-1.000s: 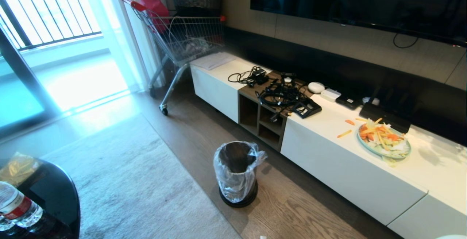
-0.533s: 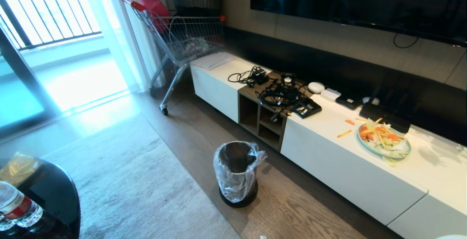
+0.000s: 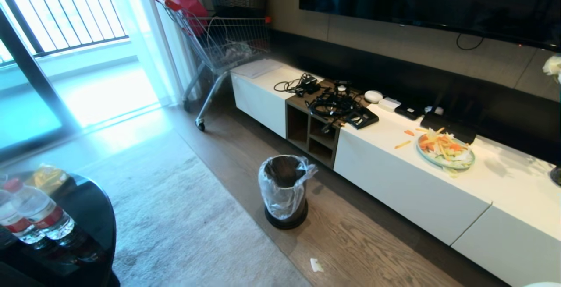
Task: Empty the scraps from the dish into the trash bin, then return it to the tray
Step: Put the bowl back to the table
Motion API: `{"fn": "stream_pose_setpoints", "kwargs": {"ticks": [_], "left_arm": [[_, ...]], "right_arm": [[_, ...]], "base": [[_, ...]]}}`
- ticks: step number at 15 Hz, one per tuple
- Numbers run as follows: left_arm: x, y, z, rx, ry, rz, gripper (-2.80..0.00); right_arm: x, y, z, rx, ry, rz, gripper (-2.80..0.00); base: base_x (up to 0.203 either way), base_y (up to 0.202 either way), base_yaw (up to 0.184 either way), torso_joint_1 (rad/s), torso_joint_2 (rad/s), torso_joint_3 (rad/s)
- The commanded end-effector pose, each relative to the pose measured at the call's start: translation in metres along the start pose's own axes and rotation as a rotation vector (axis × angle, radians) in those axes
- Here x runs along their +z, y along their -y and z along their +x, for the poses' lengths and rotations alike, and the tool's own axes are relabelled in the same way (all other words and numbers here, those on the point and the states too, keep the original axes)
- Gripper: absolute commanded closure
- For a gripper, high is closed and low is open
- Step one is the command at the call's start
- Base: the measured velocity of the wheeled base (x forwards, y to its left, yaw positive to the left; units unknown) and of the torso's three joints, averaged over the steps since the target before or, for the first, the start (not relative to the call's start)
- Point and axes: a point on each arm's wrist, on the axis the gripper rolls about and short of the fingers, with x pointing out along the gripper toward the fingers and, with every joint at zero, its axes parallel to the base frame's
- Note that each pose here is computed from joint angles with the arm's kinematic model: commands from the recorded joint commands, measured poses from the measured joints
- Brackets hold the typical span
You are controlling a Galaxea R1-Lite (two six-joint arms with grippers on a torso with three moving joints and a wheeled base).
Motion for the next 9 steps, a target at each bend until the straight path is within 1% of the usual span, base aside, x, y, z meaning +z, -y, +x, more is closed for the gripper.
{"fn": "stream_pose_setpoints", "kwargs": {"ticks": [1, 9], "left_arm": [[0.0001, 0.0000, 0.0000, 0.001, 0.001, -0.001, 0.00], [0.0001, 0.0000, 0.0000, 0.001, 0.001, 0.000, 0.00]], "right_arm": [[0.0000, 0.0000, 0.0001, 0.001, -0.001, -0.001, 0.00], [0.0000, 0.0000, 0.0001, 0.001, -0.001, -0.001, 0.00]], "base": [[-0.188, 0.000, -0.002, 0.000, 0.00, 0.002], [-0.183, 0.000, -0.001, 0.002, 0.00, 0.002]]}}
